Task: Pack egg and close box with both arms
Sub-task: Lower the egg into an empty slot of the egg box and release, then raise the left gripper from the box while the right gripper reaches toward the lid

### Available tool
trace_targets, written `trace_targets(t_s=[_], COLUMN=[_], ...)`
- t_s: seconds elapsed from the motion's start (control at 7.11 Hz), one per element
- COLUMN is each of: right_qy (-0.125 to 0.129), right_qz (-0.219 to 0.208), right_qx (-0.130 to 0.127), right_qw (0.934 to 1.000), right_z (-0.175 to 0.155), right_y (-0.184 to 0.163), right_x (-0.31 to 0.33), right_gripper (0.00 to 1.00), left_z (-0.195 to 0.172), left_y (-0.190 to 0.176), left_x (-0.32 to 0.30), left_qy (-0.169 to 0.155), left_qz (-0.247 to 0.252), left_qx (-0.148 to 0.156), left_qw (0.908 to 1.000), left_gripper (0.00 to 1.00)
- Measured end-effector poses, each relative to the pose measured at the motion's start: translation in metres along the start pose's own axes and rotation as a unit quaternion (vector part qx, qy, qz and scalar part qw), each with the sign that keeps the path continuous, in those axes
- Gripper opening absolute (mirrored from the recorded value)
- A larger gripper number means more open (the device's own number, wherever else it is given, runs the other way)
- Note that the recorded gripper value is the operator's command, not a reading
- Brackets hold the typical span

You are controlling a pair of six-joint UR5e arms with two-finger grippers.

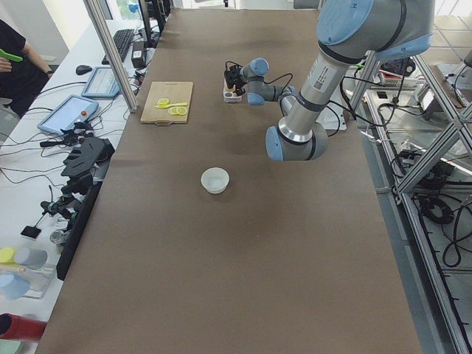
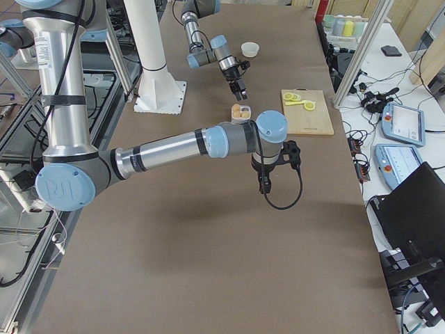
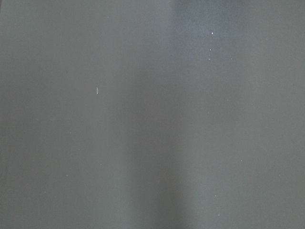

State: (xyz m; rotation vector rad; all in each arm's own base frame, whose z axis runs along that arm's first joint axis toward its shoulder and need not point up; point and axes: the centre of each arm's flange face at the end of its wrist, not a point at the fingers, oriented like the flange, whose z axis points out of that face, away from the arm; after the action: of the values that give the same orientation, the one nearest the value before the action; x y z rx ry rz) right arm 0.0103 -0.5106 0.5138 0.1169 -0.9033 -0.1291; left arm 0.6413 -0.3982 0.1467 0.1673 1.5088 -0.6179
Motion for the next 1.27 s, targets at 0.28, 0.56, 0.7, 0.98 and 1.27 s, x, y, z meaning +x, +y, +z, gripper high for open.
trace_targets(t_s=[0.28, 0.56, 0.7, 0.98, 1.27], right_qy=[-0.039, -0.096, -0.127, -0.159, -0.152], right_qz=[0.01, 0.046, 0.058, 0.061, 0.065], right_qx=[0.004, 0.009, 0.004, -0.002, -0.012], right_qw=[0.9992, 0.9942, 0.9902, 0.9854, 0.9861], right_z=[-0.004, -0.018, -0.021, -0.022, -0.017], right_y=[-0.008, -0.024, -0.029, -0.035, -0.053], right_x=[-0.013, -0.042, -0.051, -0.062, -0.096], right_gripper=[1.0, 1.0, 1.0, 1.0, 1.0], left_z=[-0.001, 0.0, 0.0, 0.0, 0.0], left_y=[-0.01, -0.015, -0.016, -0.019, -0.022], left_x=[0.002, -0.001, -0.002, -0.003, -0.005], left_qy=[0.001, -0.002, -0.003, -0.005, -0.007], left_qz=[0.0, 0.0, -0.002, -0.005, -0.005], left_qx=[0.006, 0.008, 0.009, 0.01, 0.012], left_qw=[1.0, 1.0, 1.0, 0.9999, 0.9999], left_gripper=[0.98, 0.58, 0.23, 0.13, 0.13])
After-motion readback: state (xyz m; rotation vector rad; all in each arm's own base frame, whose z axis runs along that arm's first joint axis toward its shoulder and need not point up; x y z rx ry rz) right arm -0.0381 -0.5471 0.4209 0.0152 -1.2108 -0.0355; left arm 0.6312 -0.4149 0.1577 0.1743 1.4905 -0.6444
